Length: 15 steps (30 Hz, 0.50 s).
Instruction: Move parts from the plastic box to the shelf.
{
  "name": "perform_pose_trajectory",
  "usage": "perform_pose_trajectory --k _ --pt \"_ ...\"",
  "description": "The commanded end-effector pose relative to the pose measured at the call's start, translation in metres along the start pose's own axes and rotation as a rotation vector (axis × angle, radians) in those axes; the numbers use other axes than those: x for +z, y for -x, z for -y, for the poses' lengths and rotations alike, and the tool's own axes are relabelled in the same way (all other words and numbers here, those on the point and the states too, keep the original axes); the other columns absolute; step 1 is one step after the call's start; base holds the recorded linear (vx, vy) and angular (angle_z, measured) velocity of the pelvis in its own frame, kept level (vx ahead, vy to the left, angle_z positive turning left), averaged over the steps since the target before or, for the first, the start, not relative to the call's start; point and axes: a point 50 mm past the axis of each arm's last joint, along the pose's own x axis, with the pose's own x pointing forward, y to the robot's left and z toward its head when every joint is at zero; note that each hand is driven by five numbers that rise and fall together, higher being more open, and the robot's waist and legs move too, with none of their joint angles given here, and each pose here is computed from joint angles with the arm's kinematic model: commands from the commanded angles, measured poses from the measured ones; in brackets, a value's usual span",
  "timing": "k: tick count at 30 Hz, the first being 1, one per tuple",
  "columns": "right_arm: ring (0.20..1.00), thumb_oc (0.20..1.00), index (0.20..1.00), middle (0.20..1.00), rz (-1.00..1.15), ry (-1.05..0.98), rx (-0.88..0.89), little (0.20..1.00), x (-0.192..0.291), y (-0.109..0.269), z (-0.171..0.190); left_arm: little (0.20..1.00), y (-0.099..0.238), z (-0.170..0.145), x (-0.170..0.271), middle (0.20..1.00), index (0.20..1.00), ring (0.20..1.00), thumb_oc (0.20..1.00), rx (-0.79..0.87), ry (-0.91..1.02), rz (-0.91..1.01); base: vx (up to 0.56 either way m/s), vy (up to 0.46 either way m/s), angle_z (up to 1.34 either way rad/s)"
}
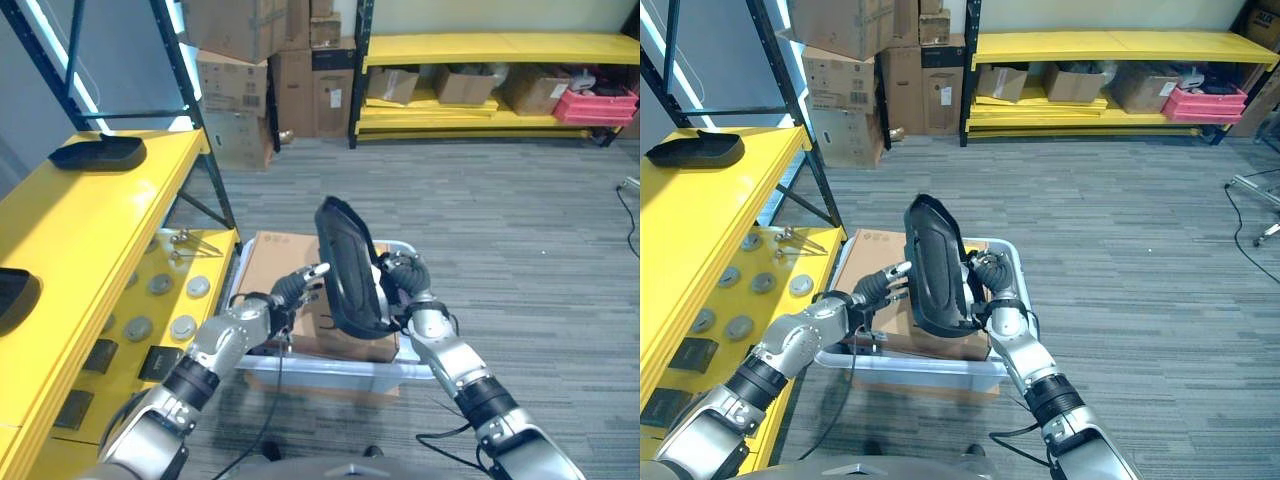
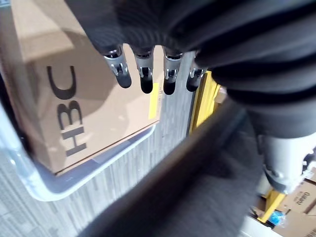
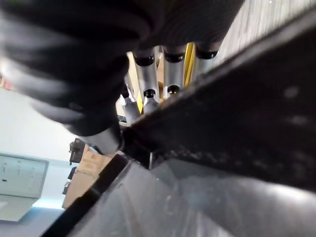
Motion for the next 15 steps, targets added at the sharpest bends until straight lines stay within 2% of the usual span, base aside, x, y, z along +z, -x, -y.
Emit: perform_pose_trajectory --k 1,8,15 --pt "0.2 0.2 0.2 0.2 0.158 -0.035 0.024 0.2 0.041 -0.015 -0.008 1.0 -0.013 0.01 0.014 1.0 1.0 1.0 1.0 -0.024 -0.08 0.008 0.0 0.0 0.0" --pt "0.2 0.2 0.2 0.2 0.155 -0.037 0.044 0.2 0.045 -0.015 -0.015 1.0 -0.017 0.021 0.011 1.0 1.0 1.0 1.0 -0.065 -0.059 0.017 0.0 0.0 0.0" --pt "0.2 0.2 0.2 0.2 0.145 -0.028 0.07 0.2 0.043 -0.013 -0.02 1.0 -0.016 0.034 0.024 1.0 1.0 1.0 1.0 -0.098 0.09 0.111 0.0 0.0 0.0"
